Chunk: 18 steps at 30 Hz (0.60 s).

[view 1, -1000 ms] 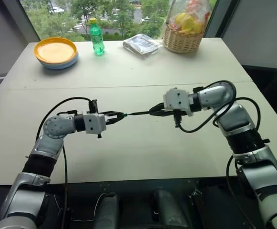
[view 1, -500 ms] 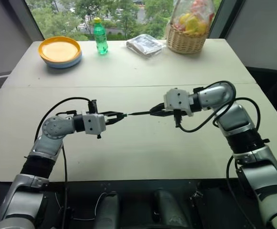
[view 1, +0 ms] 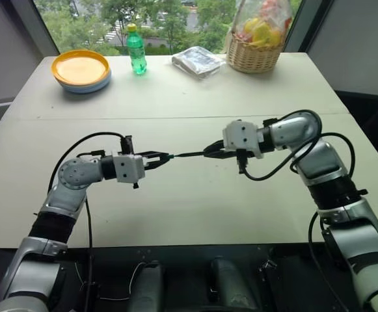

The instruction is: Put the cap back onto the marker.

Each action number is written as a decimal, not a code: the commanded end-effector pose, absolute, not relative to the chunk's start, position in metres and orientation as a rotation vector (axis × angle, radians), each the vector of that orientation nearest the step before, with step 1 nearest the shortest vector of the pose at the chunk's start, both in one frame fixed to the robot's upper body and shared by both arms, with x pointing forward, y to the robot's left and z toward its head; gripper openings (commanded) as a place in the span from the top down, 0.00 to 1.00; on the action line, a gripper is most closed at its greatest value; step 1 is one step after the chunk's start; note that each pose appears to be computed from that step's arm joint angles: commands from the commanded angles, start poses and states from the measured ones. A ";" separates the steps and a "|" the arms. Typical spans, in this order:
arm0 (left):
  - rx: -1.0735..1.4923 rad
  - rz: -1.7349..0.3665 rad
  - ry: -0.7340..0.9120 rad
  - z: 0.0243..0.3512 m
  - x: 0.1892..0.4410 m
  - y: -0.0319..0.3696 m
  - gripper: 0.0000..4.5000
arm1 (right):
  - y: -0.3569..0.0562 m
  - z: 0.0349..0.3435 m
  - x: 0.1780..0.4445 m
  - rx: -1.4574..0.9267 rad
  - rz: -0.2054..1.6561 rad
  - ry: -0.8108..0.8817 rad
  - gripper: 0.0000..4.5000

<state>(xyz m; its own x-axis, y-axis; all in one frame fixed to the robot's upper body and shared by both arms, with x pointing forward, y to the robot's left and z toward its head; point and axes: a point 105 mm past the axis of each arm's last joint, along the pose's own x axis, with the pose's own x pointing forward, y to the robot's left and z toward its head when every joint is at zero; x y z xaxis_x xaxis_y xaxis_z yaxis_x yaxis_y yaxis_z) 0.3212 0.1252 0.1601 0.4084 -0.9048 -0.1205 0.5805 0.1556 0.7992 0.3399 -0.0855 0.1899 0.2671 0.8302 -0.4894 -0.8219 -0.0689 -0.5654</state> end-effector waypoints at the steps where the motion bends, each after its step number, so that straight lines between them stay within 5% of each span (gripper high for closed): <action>1: 0.859 -1.097 -0.480 0.174 0.323 0.123 1.00 | -0.078 0.203 0.334 -0.929 1.369 -0.077 0.99; 18: 0.810 -1.186 -0.476 0.173 0.317 0.110 1.00 | -0.070 0.204 0.327 -0.925 1.396 -0.091 0.99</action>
<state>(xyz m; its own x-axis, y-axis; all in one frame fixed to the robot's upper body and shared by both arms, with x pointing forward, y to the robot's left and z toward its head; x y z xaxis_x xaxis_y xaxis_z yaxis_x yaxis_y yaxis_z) 0.3209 0.1167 0.1626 0.3568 -0.9284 -0.1039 0.6447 0.1643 0.7466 0.3357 -0.0817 0.1921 0.2666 0.8307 -0.4888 -0.8232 -0.0675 -0.5637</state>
